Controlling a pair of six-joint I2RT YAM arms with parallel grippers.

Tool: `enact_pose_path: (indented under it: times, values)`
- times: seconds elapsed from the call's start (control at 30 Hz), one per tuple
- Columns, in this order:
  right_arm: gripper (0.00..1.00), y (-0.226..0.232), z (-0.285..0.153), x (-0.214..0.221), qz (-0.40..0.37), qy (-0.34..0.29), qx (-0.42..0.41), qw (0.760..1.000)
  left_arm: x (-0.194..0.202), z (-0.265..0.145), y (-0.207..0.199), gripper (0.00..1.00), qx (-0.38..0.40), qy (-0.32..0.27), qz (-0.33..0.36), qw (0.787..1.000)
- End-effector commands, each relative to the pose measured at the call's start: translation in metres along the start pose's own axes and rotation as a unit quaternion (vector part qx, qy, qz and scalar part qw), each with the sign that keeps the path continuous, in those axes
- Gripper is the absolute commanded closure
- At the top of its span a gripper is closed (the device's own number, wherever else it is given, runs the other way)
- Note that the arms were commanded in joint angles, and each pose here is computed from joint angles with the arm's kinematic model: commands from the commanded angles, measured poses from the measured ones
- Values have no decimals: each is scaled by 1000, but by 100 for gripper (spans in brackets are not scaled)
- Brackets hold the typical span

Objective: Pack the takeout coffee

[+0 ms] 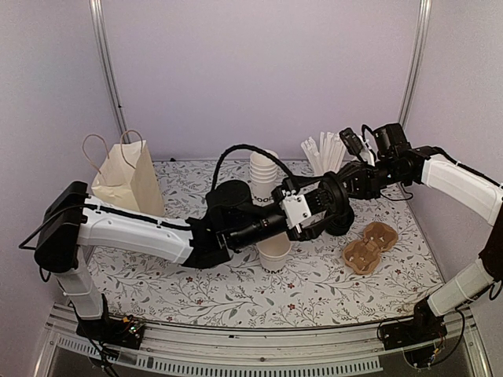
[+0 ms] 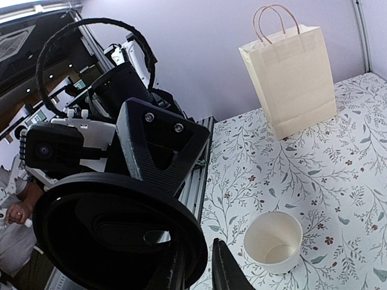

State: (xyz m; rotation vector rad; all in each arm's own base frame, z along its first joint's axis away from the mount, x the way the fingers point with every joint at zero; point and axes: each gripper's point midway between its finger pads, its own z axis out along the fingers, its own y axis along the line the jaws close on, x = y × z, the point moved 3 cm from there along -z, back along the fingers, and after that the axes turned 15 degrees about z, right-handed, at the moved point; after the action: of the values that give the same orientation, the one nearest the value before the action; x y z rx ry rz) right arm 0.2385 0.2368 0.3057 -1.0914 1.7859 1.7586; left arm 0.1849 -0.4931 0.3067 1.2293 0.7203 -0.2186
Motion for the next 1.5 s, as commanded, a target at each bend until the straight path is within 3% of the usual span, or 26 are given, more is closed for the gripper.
enact_pose_path:
  times: [0.0,0.17,0.43,0.7,0.9,0.97,1.47]
  values:
    - [77,-4,1,3,0,2,8,1000,-15,1,5,25,0,-14,-11,1000]
    - [63,-11,-6,5,-19,10,69,997,-12,-11,9,27,26,20,-23,999]
    - [59,-41,-44,13,-89,10,223,971,18,-39,-9,30,160,171,-58,970]
    - [59,-61,-43,38,-78,10,244,967,52,-69,-21,29,265,330,-81,902]
    - [59,-66,-39,49,-74,19,241,968,81,-74,-32,33,329,415,-95,843]
    - [58,-65,-38,52,-75,21,241,968,94,-78,-39,33,341,430,-96,830]
    - [58,-69,-14,72,-60,55,209,974,126,-78,-32,30,350,467,-137,800]
